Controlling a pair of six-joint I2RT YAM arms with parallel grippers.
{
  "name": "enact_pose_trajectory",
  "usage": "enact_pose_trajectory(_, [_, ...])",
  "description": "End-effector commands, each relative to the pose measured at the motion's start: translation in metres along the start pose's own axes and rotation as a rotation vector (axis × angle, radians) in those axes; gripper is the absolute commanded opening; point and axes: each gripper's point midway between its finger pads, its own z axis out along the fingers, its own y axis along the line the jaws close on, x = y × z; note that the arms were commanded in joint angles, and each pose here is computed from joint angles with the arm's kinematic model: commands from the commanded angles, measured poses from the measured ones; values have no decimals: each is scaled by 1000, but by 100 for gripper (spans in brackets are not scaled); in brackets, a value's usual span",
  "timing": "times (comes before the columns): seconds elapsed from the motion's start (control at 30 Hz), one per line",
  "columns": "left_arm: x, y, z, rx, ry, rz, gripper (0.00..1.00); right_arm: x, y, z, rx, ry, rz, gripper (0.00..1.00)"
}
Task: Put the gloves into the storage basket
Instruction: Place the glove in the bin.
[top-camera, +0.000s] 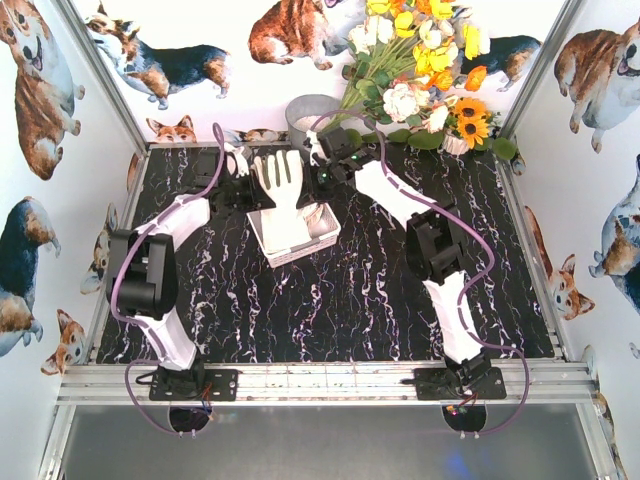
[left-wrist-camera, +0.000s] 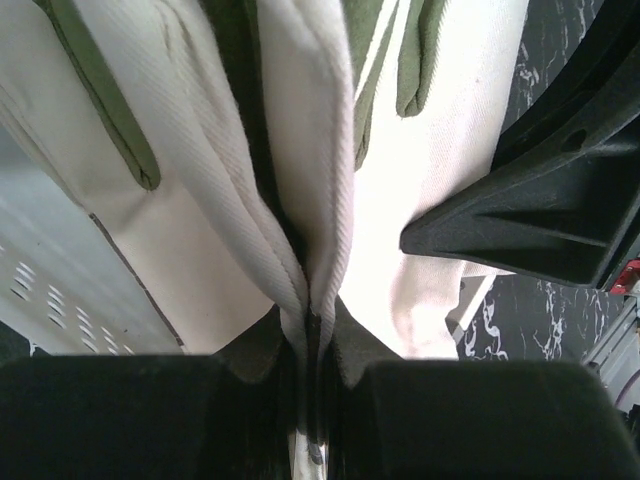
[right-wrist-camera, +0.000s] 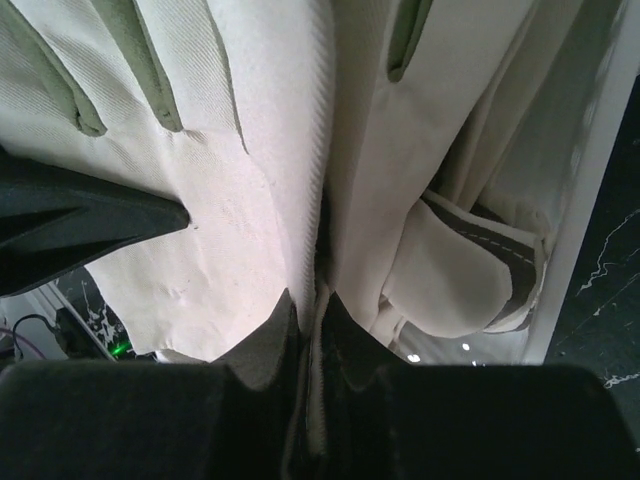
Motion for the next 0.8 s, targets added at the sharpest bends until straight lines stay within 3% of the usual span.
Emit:
enact_pose_trajectory(0.0, [-6,46,-3,-137,-4,1,0,-27,-54,-15,187,-76,-24,0])
enact_pose_trajectory(0.7, [28,108,19,-359,125,3,0,4,-90,29,314,14,-59,0])
enact_pose_trajectory(0.77, [23,106,16,-371,115,14,8,5,-92,31,321,21,-64,0])
